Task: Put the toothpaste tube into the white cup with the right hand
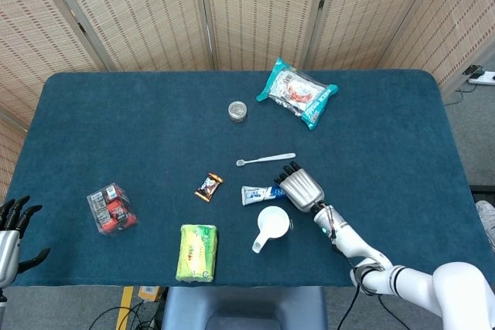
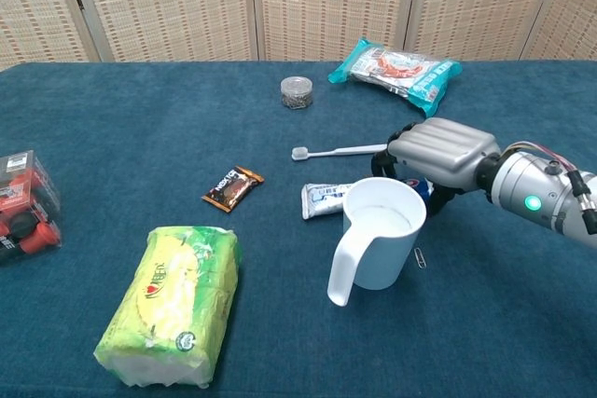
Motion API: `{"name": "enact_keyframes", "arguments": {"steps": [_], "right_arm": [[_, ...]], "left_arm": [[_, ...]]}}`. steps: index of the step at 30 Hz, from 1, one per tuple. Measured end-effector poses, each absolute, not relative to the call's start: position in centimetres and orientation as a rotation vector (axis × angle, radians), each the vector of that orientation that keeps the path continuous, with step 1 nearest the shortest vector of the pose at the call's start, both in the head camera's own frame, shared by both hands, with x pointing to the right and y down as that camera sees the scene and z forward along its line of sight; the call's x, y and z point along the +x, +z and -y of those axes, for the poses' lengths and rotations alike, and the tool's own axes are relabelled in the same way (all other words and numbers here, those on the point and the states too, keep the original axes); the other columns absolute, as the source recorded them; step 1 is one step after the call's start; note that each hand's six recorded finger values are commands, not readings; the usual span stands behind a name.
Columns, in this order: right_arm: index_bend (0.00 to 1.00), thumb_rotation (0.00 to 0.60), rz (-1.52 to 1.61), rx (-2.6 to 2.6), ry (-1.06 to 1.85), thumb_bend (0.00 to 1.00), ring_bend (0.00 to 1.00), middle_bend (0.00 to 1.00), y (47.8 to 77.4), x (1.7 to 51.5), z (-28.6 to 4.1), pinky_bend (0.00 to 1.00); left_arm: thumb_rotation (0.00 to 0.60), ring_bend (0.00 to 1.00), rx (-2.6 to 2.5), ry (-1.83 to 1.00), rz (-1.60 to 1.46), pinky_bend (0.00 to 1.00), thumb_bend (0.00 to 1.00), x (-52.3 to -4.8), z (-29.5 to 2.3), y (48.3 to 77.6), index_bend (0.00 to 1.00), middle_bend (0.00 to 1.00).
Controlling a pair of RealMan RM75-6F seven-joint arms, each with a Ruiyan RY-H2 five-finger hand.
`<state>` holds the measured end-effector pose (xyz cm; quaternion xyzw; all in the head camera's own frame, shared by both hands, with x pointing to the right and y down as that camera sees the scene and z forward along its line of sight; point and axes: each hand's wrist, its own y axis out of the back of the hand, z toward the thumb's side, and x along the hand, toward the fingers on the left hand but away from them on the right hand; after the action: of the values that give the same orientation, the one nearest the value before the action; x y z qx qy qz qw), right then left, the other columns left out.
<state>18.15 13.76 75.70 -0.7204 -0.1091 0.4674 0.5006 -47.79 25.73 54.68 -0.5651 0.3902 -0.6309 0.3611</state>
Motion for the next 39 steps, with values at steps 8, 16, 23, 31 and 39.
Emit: {"name": "enact_keyframes", "arguments": {"steps": [8, 16, 23, 31, 39], "right_arm": [[0.44, 0.6, 0.289, -1.694, 1.158, 0.28, 0.25, 0.42, 75.1, 21.4, -12.1, 0.21], [0.06, 0.6, 0.242, -1.691, 1.237, 0.14, 0.15, 0.26, 75.1, 23.8, -11.7, 0.21], [0.09, 0.6, 0.257, -1.718, 1.218, 0.14, 0.15, 0.27, 74.5, 22.5, -12.2, 0.21], [0.26, 0.6, 0.229, -1.724, 1.204, 0.17, 0.15, 0.31, 74.9, 20.5, -12.7, 0.21], [0.31, 0.6, 0.19, -1.722, 1.205, 0.19, 0.15, 0.32, 75.6, 18.5, -12.8, 0.21]], "left_arm": [[0.6, 0.09, -1.459, -1.632, -0.997, 0.15, 0.21, -47.7, -25.9, 54.9, 0.24, 0.11], [0.6, 0.09, -1.466, -1.607, -0.992, 0.15, 0.21, -46.9, -25.5, 54.9, 0.24, 0.11], [0.6, 0.09, -1.464, -1.609, -0.986, 0.15, 0.21, -46.9, -25.5, 54.8, 0.23, 0.11], [0.6, 0.09, -1.453, -1.617, -0.995, 0.15, 0.21, -47.4, -25.8, 54.5, 0.24, 0.1], [0.6, 0.09, -1.455, -1.627, -0.994, 0.15, 0.21, -47.6, -26.0, 54.6, 0.24, 0.1]]}}
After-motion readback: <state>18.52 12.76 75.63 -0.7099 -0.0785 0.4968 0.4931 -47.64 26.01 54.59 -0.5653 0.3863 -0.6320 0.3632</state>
